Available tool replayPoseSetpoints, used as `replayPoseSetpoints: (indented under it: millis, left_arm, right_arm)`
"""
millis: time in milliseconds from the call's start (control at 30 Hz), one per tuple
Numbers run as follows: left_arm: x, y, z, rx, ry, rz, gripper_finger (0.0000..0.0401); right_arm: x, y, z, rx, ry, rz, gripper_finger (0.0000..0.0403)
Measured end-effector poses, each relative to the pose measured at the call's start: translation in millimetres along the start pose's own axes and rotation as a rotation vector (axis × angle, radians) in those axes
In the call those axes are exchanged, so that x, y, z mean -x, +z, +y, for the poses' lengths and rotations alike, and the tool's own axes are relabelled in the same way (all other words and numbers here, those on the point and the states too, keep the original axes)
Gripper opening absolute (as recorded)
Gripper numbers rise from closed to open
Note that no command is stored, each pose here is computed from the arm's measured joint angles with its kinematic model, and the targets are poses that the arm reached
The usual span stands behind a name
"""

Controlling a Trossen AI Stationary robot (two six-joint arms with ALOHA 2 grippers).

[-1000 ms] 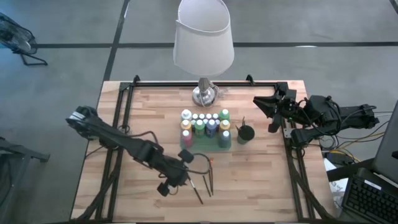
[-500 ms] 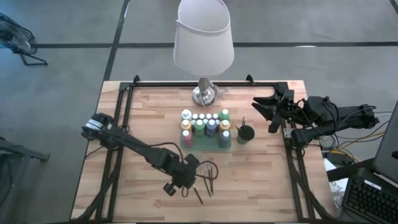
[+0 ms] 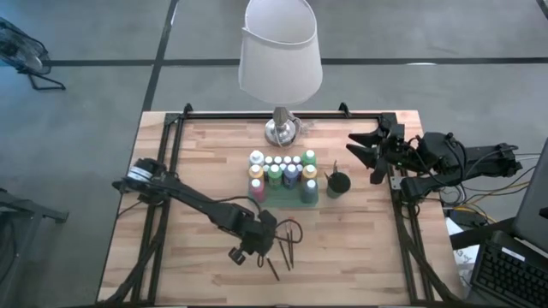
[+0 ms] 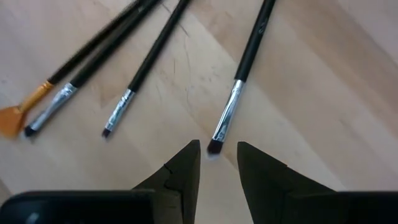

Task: Pick & Place Paint Supplies
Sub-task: Put the black paint brush into the black cup

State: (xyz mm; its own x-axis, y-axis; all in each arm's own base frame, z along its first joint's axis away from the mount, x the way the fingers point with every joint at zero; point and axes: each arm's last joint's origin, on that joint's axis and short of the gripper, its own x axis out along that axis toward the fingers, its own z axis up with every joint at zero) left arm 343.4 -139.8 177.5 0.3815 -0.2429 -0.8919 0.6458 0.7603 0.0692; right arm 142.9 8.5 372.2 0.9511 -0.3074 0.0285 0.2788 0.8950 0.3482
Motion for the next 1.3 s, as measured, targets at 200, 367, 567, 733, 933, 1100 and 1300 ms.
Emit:
replayPoseSetpoints:
  millis: [200,367,567,733,933,1100,1300]
  left_arm:
    - [-12.4,-4.5,1.3,-0.014,-0.005,0.034,0.0113]
    - [-21.2,-9.0,0.9,-0.005,-0.021,0.060,0.0113]
    - [-26.7,-8.9,1.4,0.001,-0.026,0.055,0.0113]
    - [-27.6,-7.1,1.7,0.000,-0.038,0.029,0.0112]
    - [-27.9,-7.0,1.7,0.018,-0.039,0.028,0.0096]
    - [-28.1,-7.1,1.4,0.019,-0.042,0.028,0.0077]
    - [-28.2,-7.2,1.2,0.020,-0.044,0.029,0.0052]
  right_arm:
    - [0.0,0.0,0.0,0.000,0.000,0.000,0.0194]
    - [-0.1,-0.2,0.0,0.001,0.000,0.001,0.0193]
    - [-0.1,-0.2,0.0,0.004,-0.001,0.001,0.0176]
    - [-0.1,-0.2,-0.1,0.005,-0.001,0.002,0.0162]
    - [-0.1,-0.2,-0.1,0.005,-0.001,0.002,0.0147]
    - [0.0,-0.1,-0.1,0.004,-0.001,0.001,0.0136]
    - [0.0,-0.3,-0.1,0.002,-0.002,0.001,0.0125]
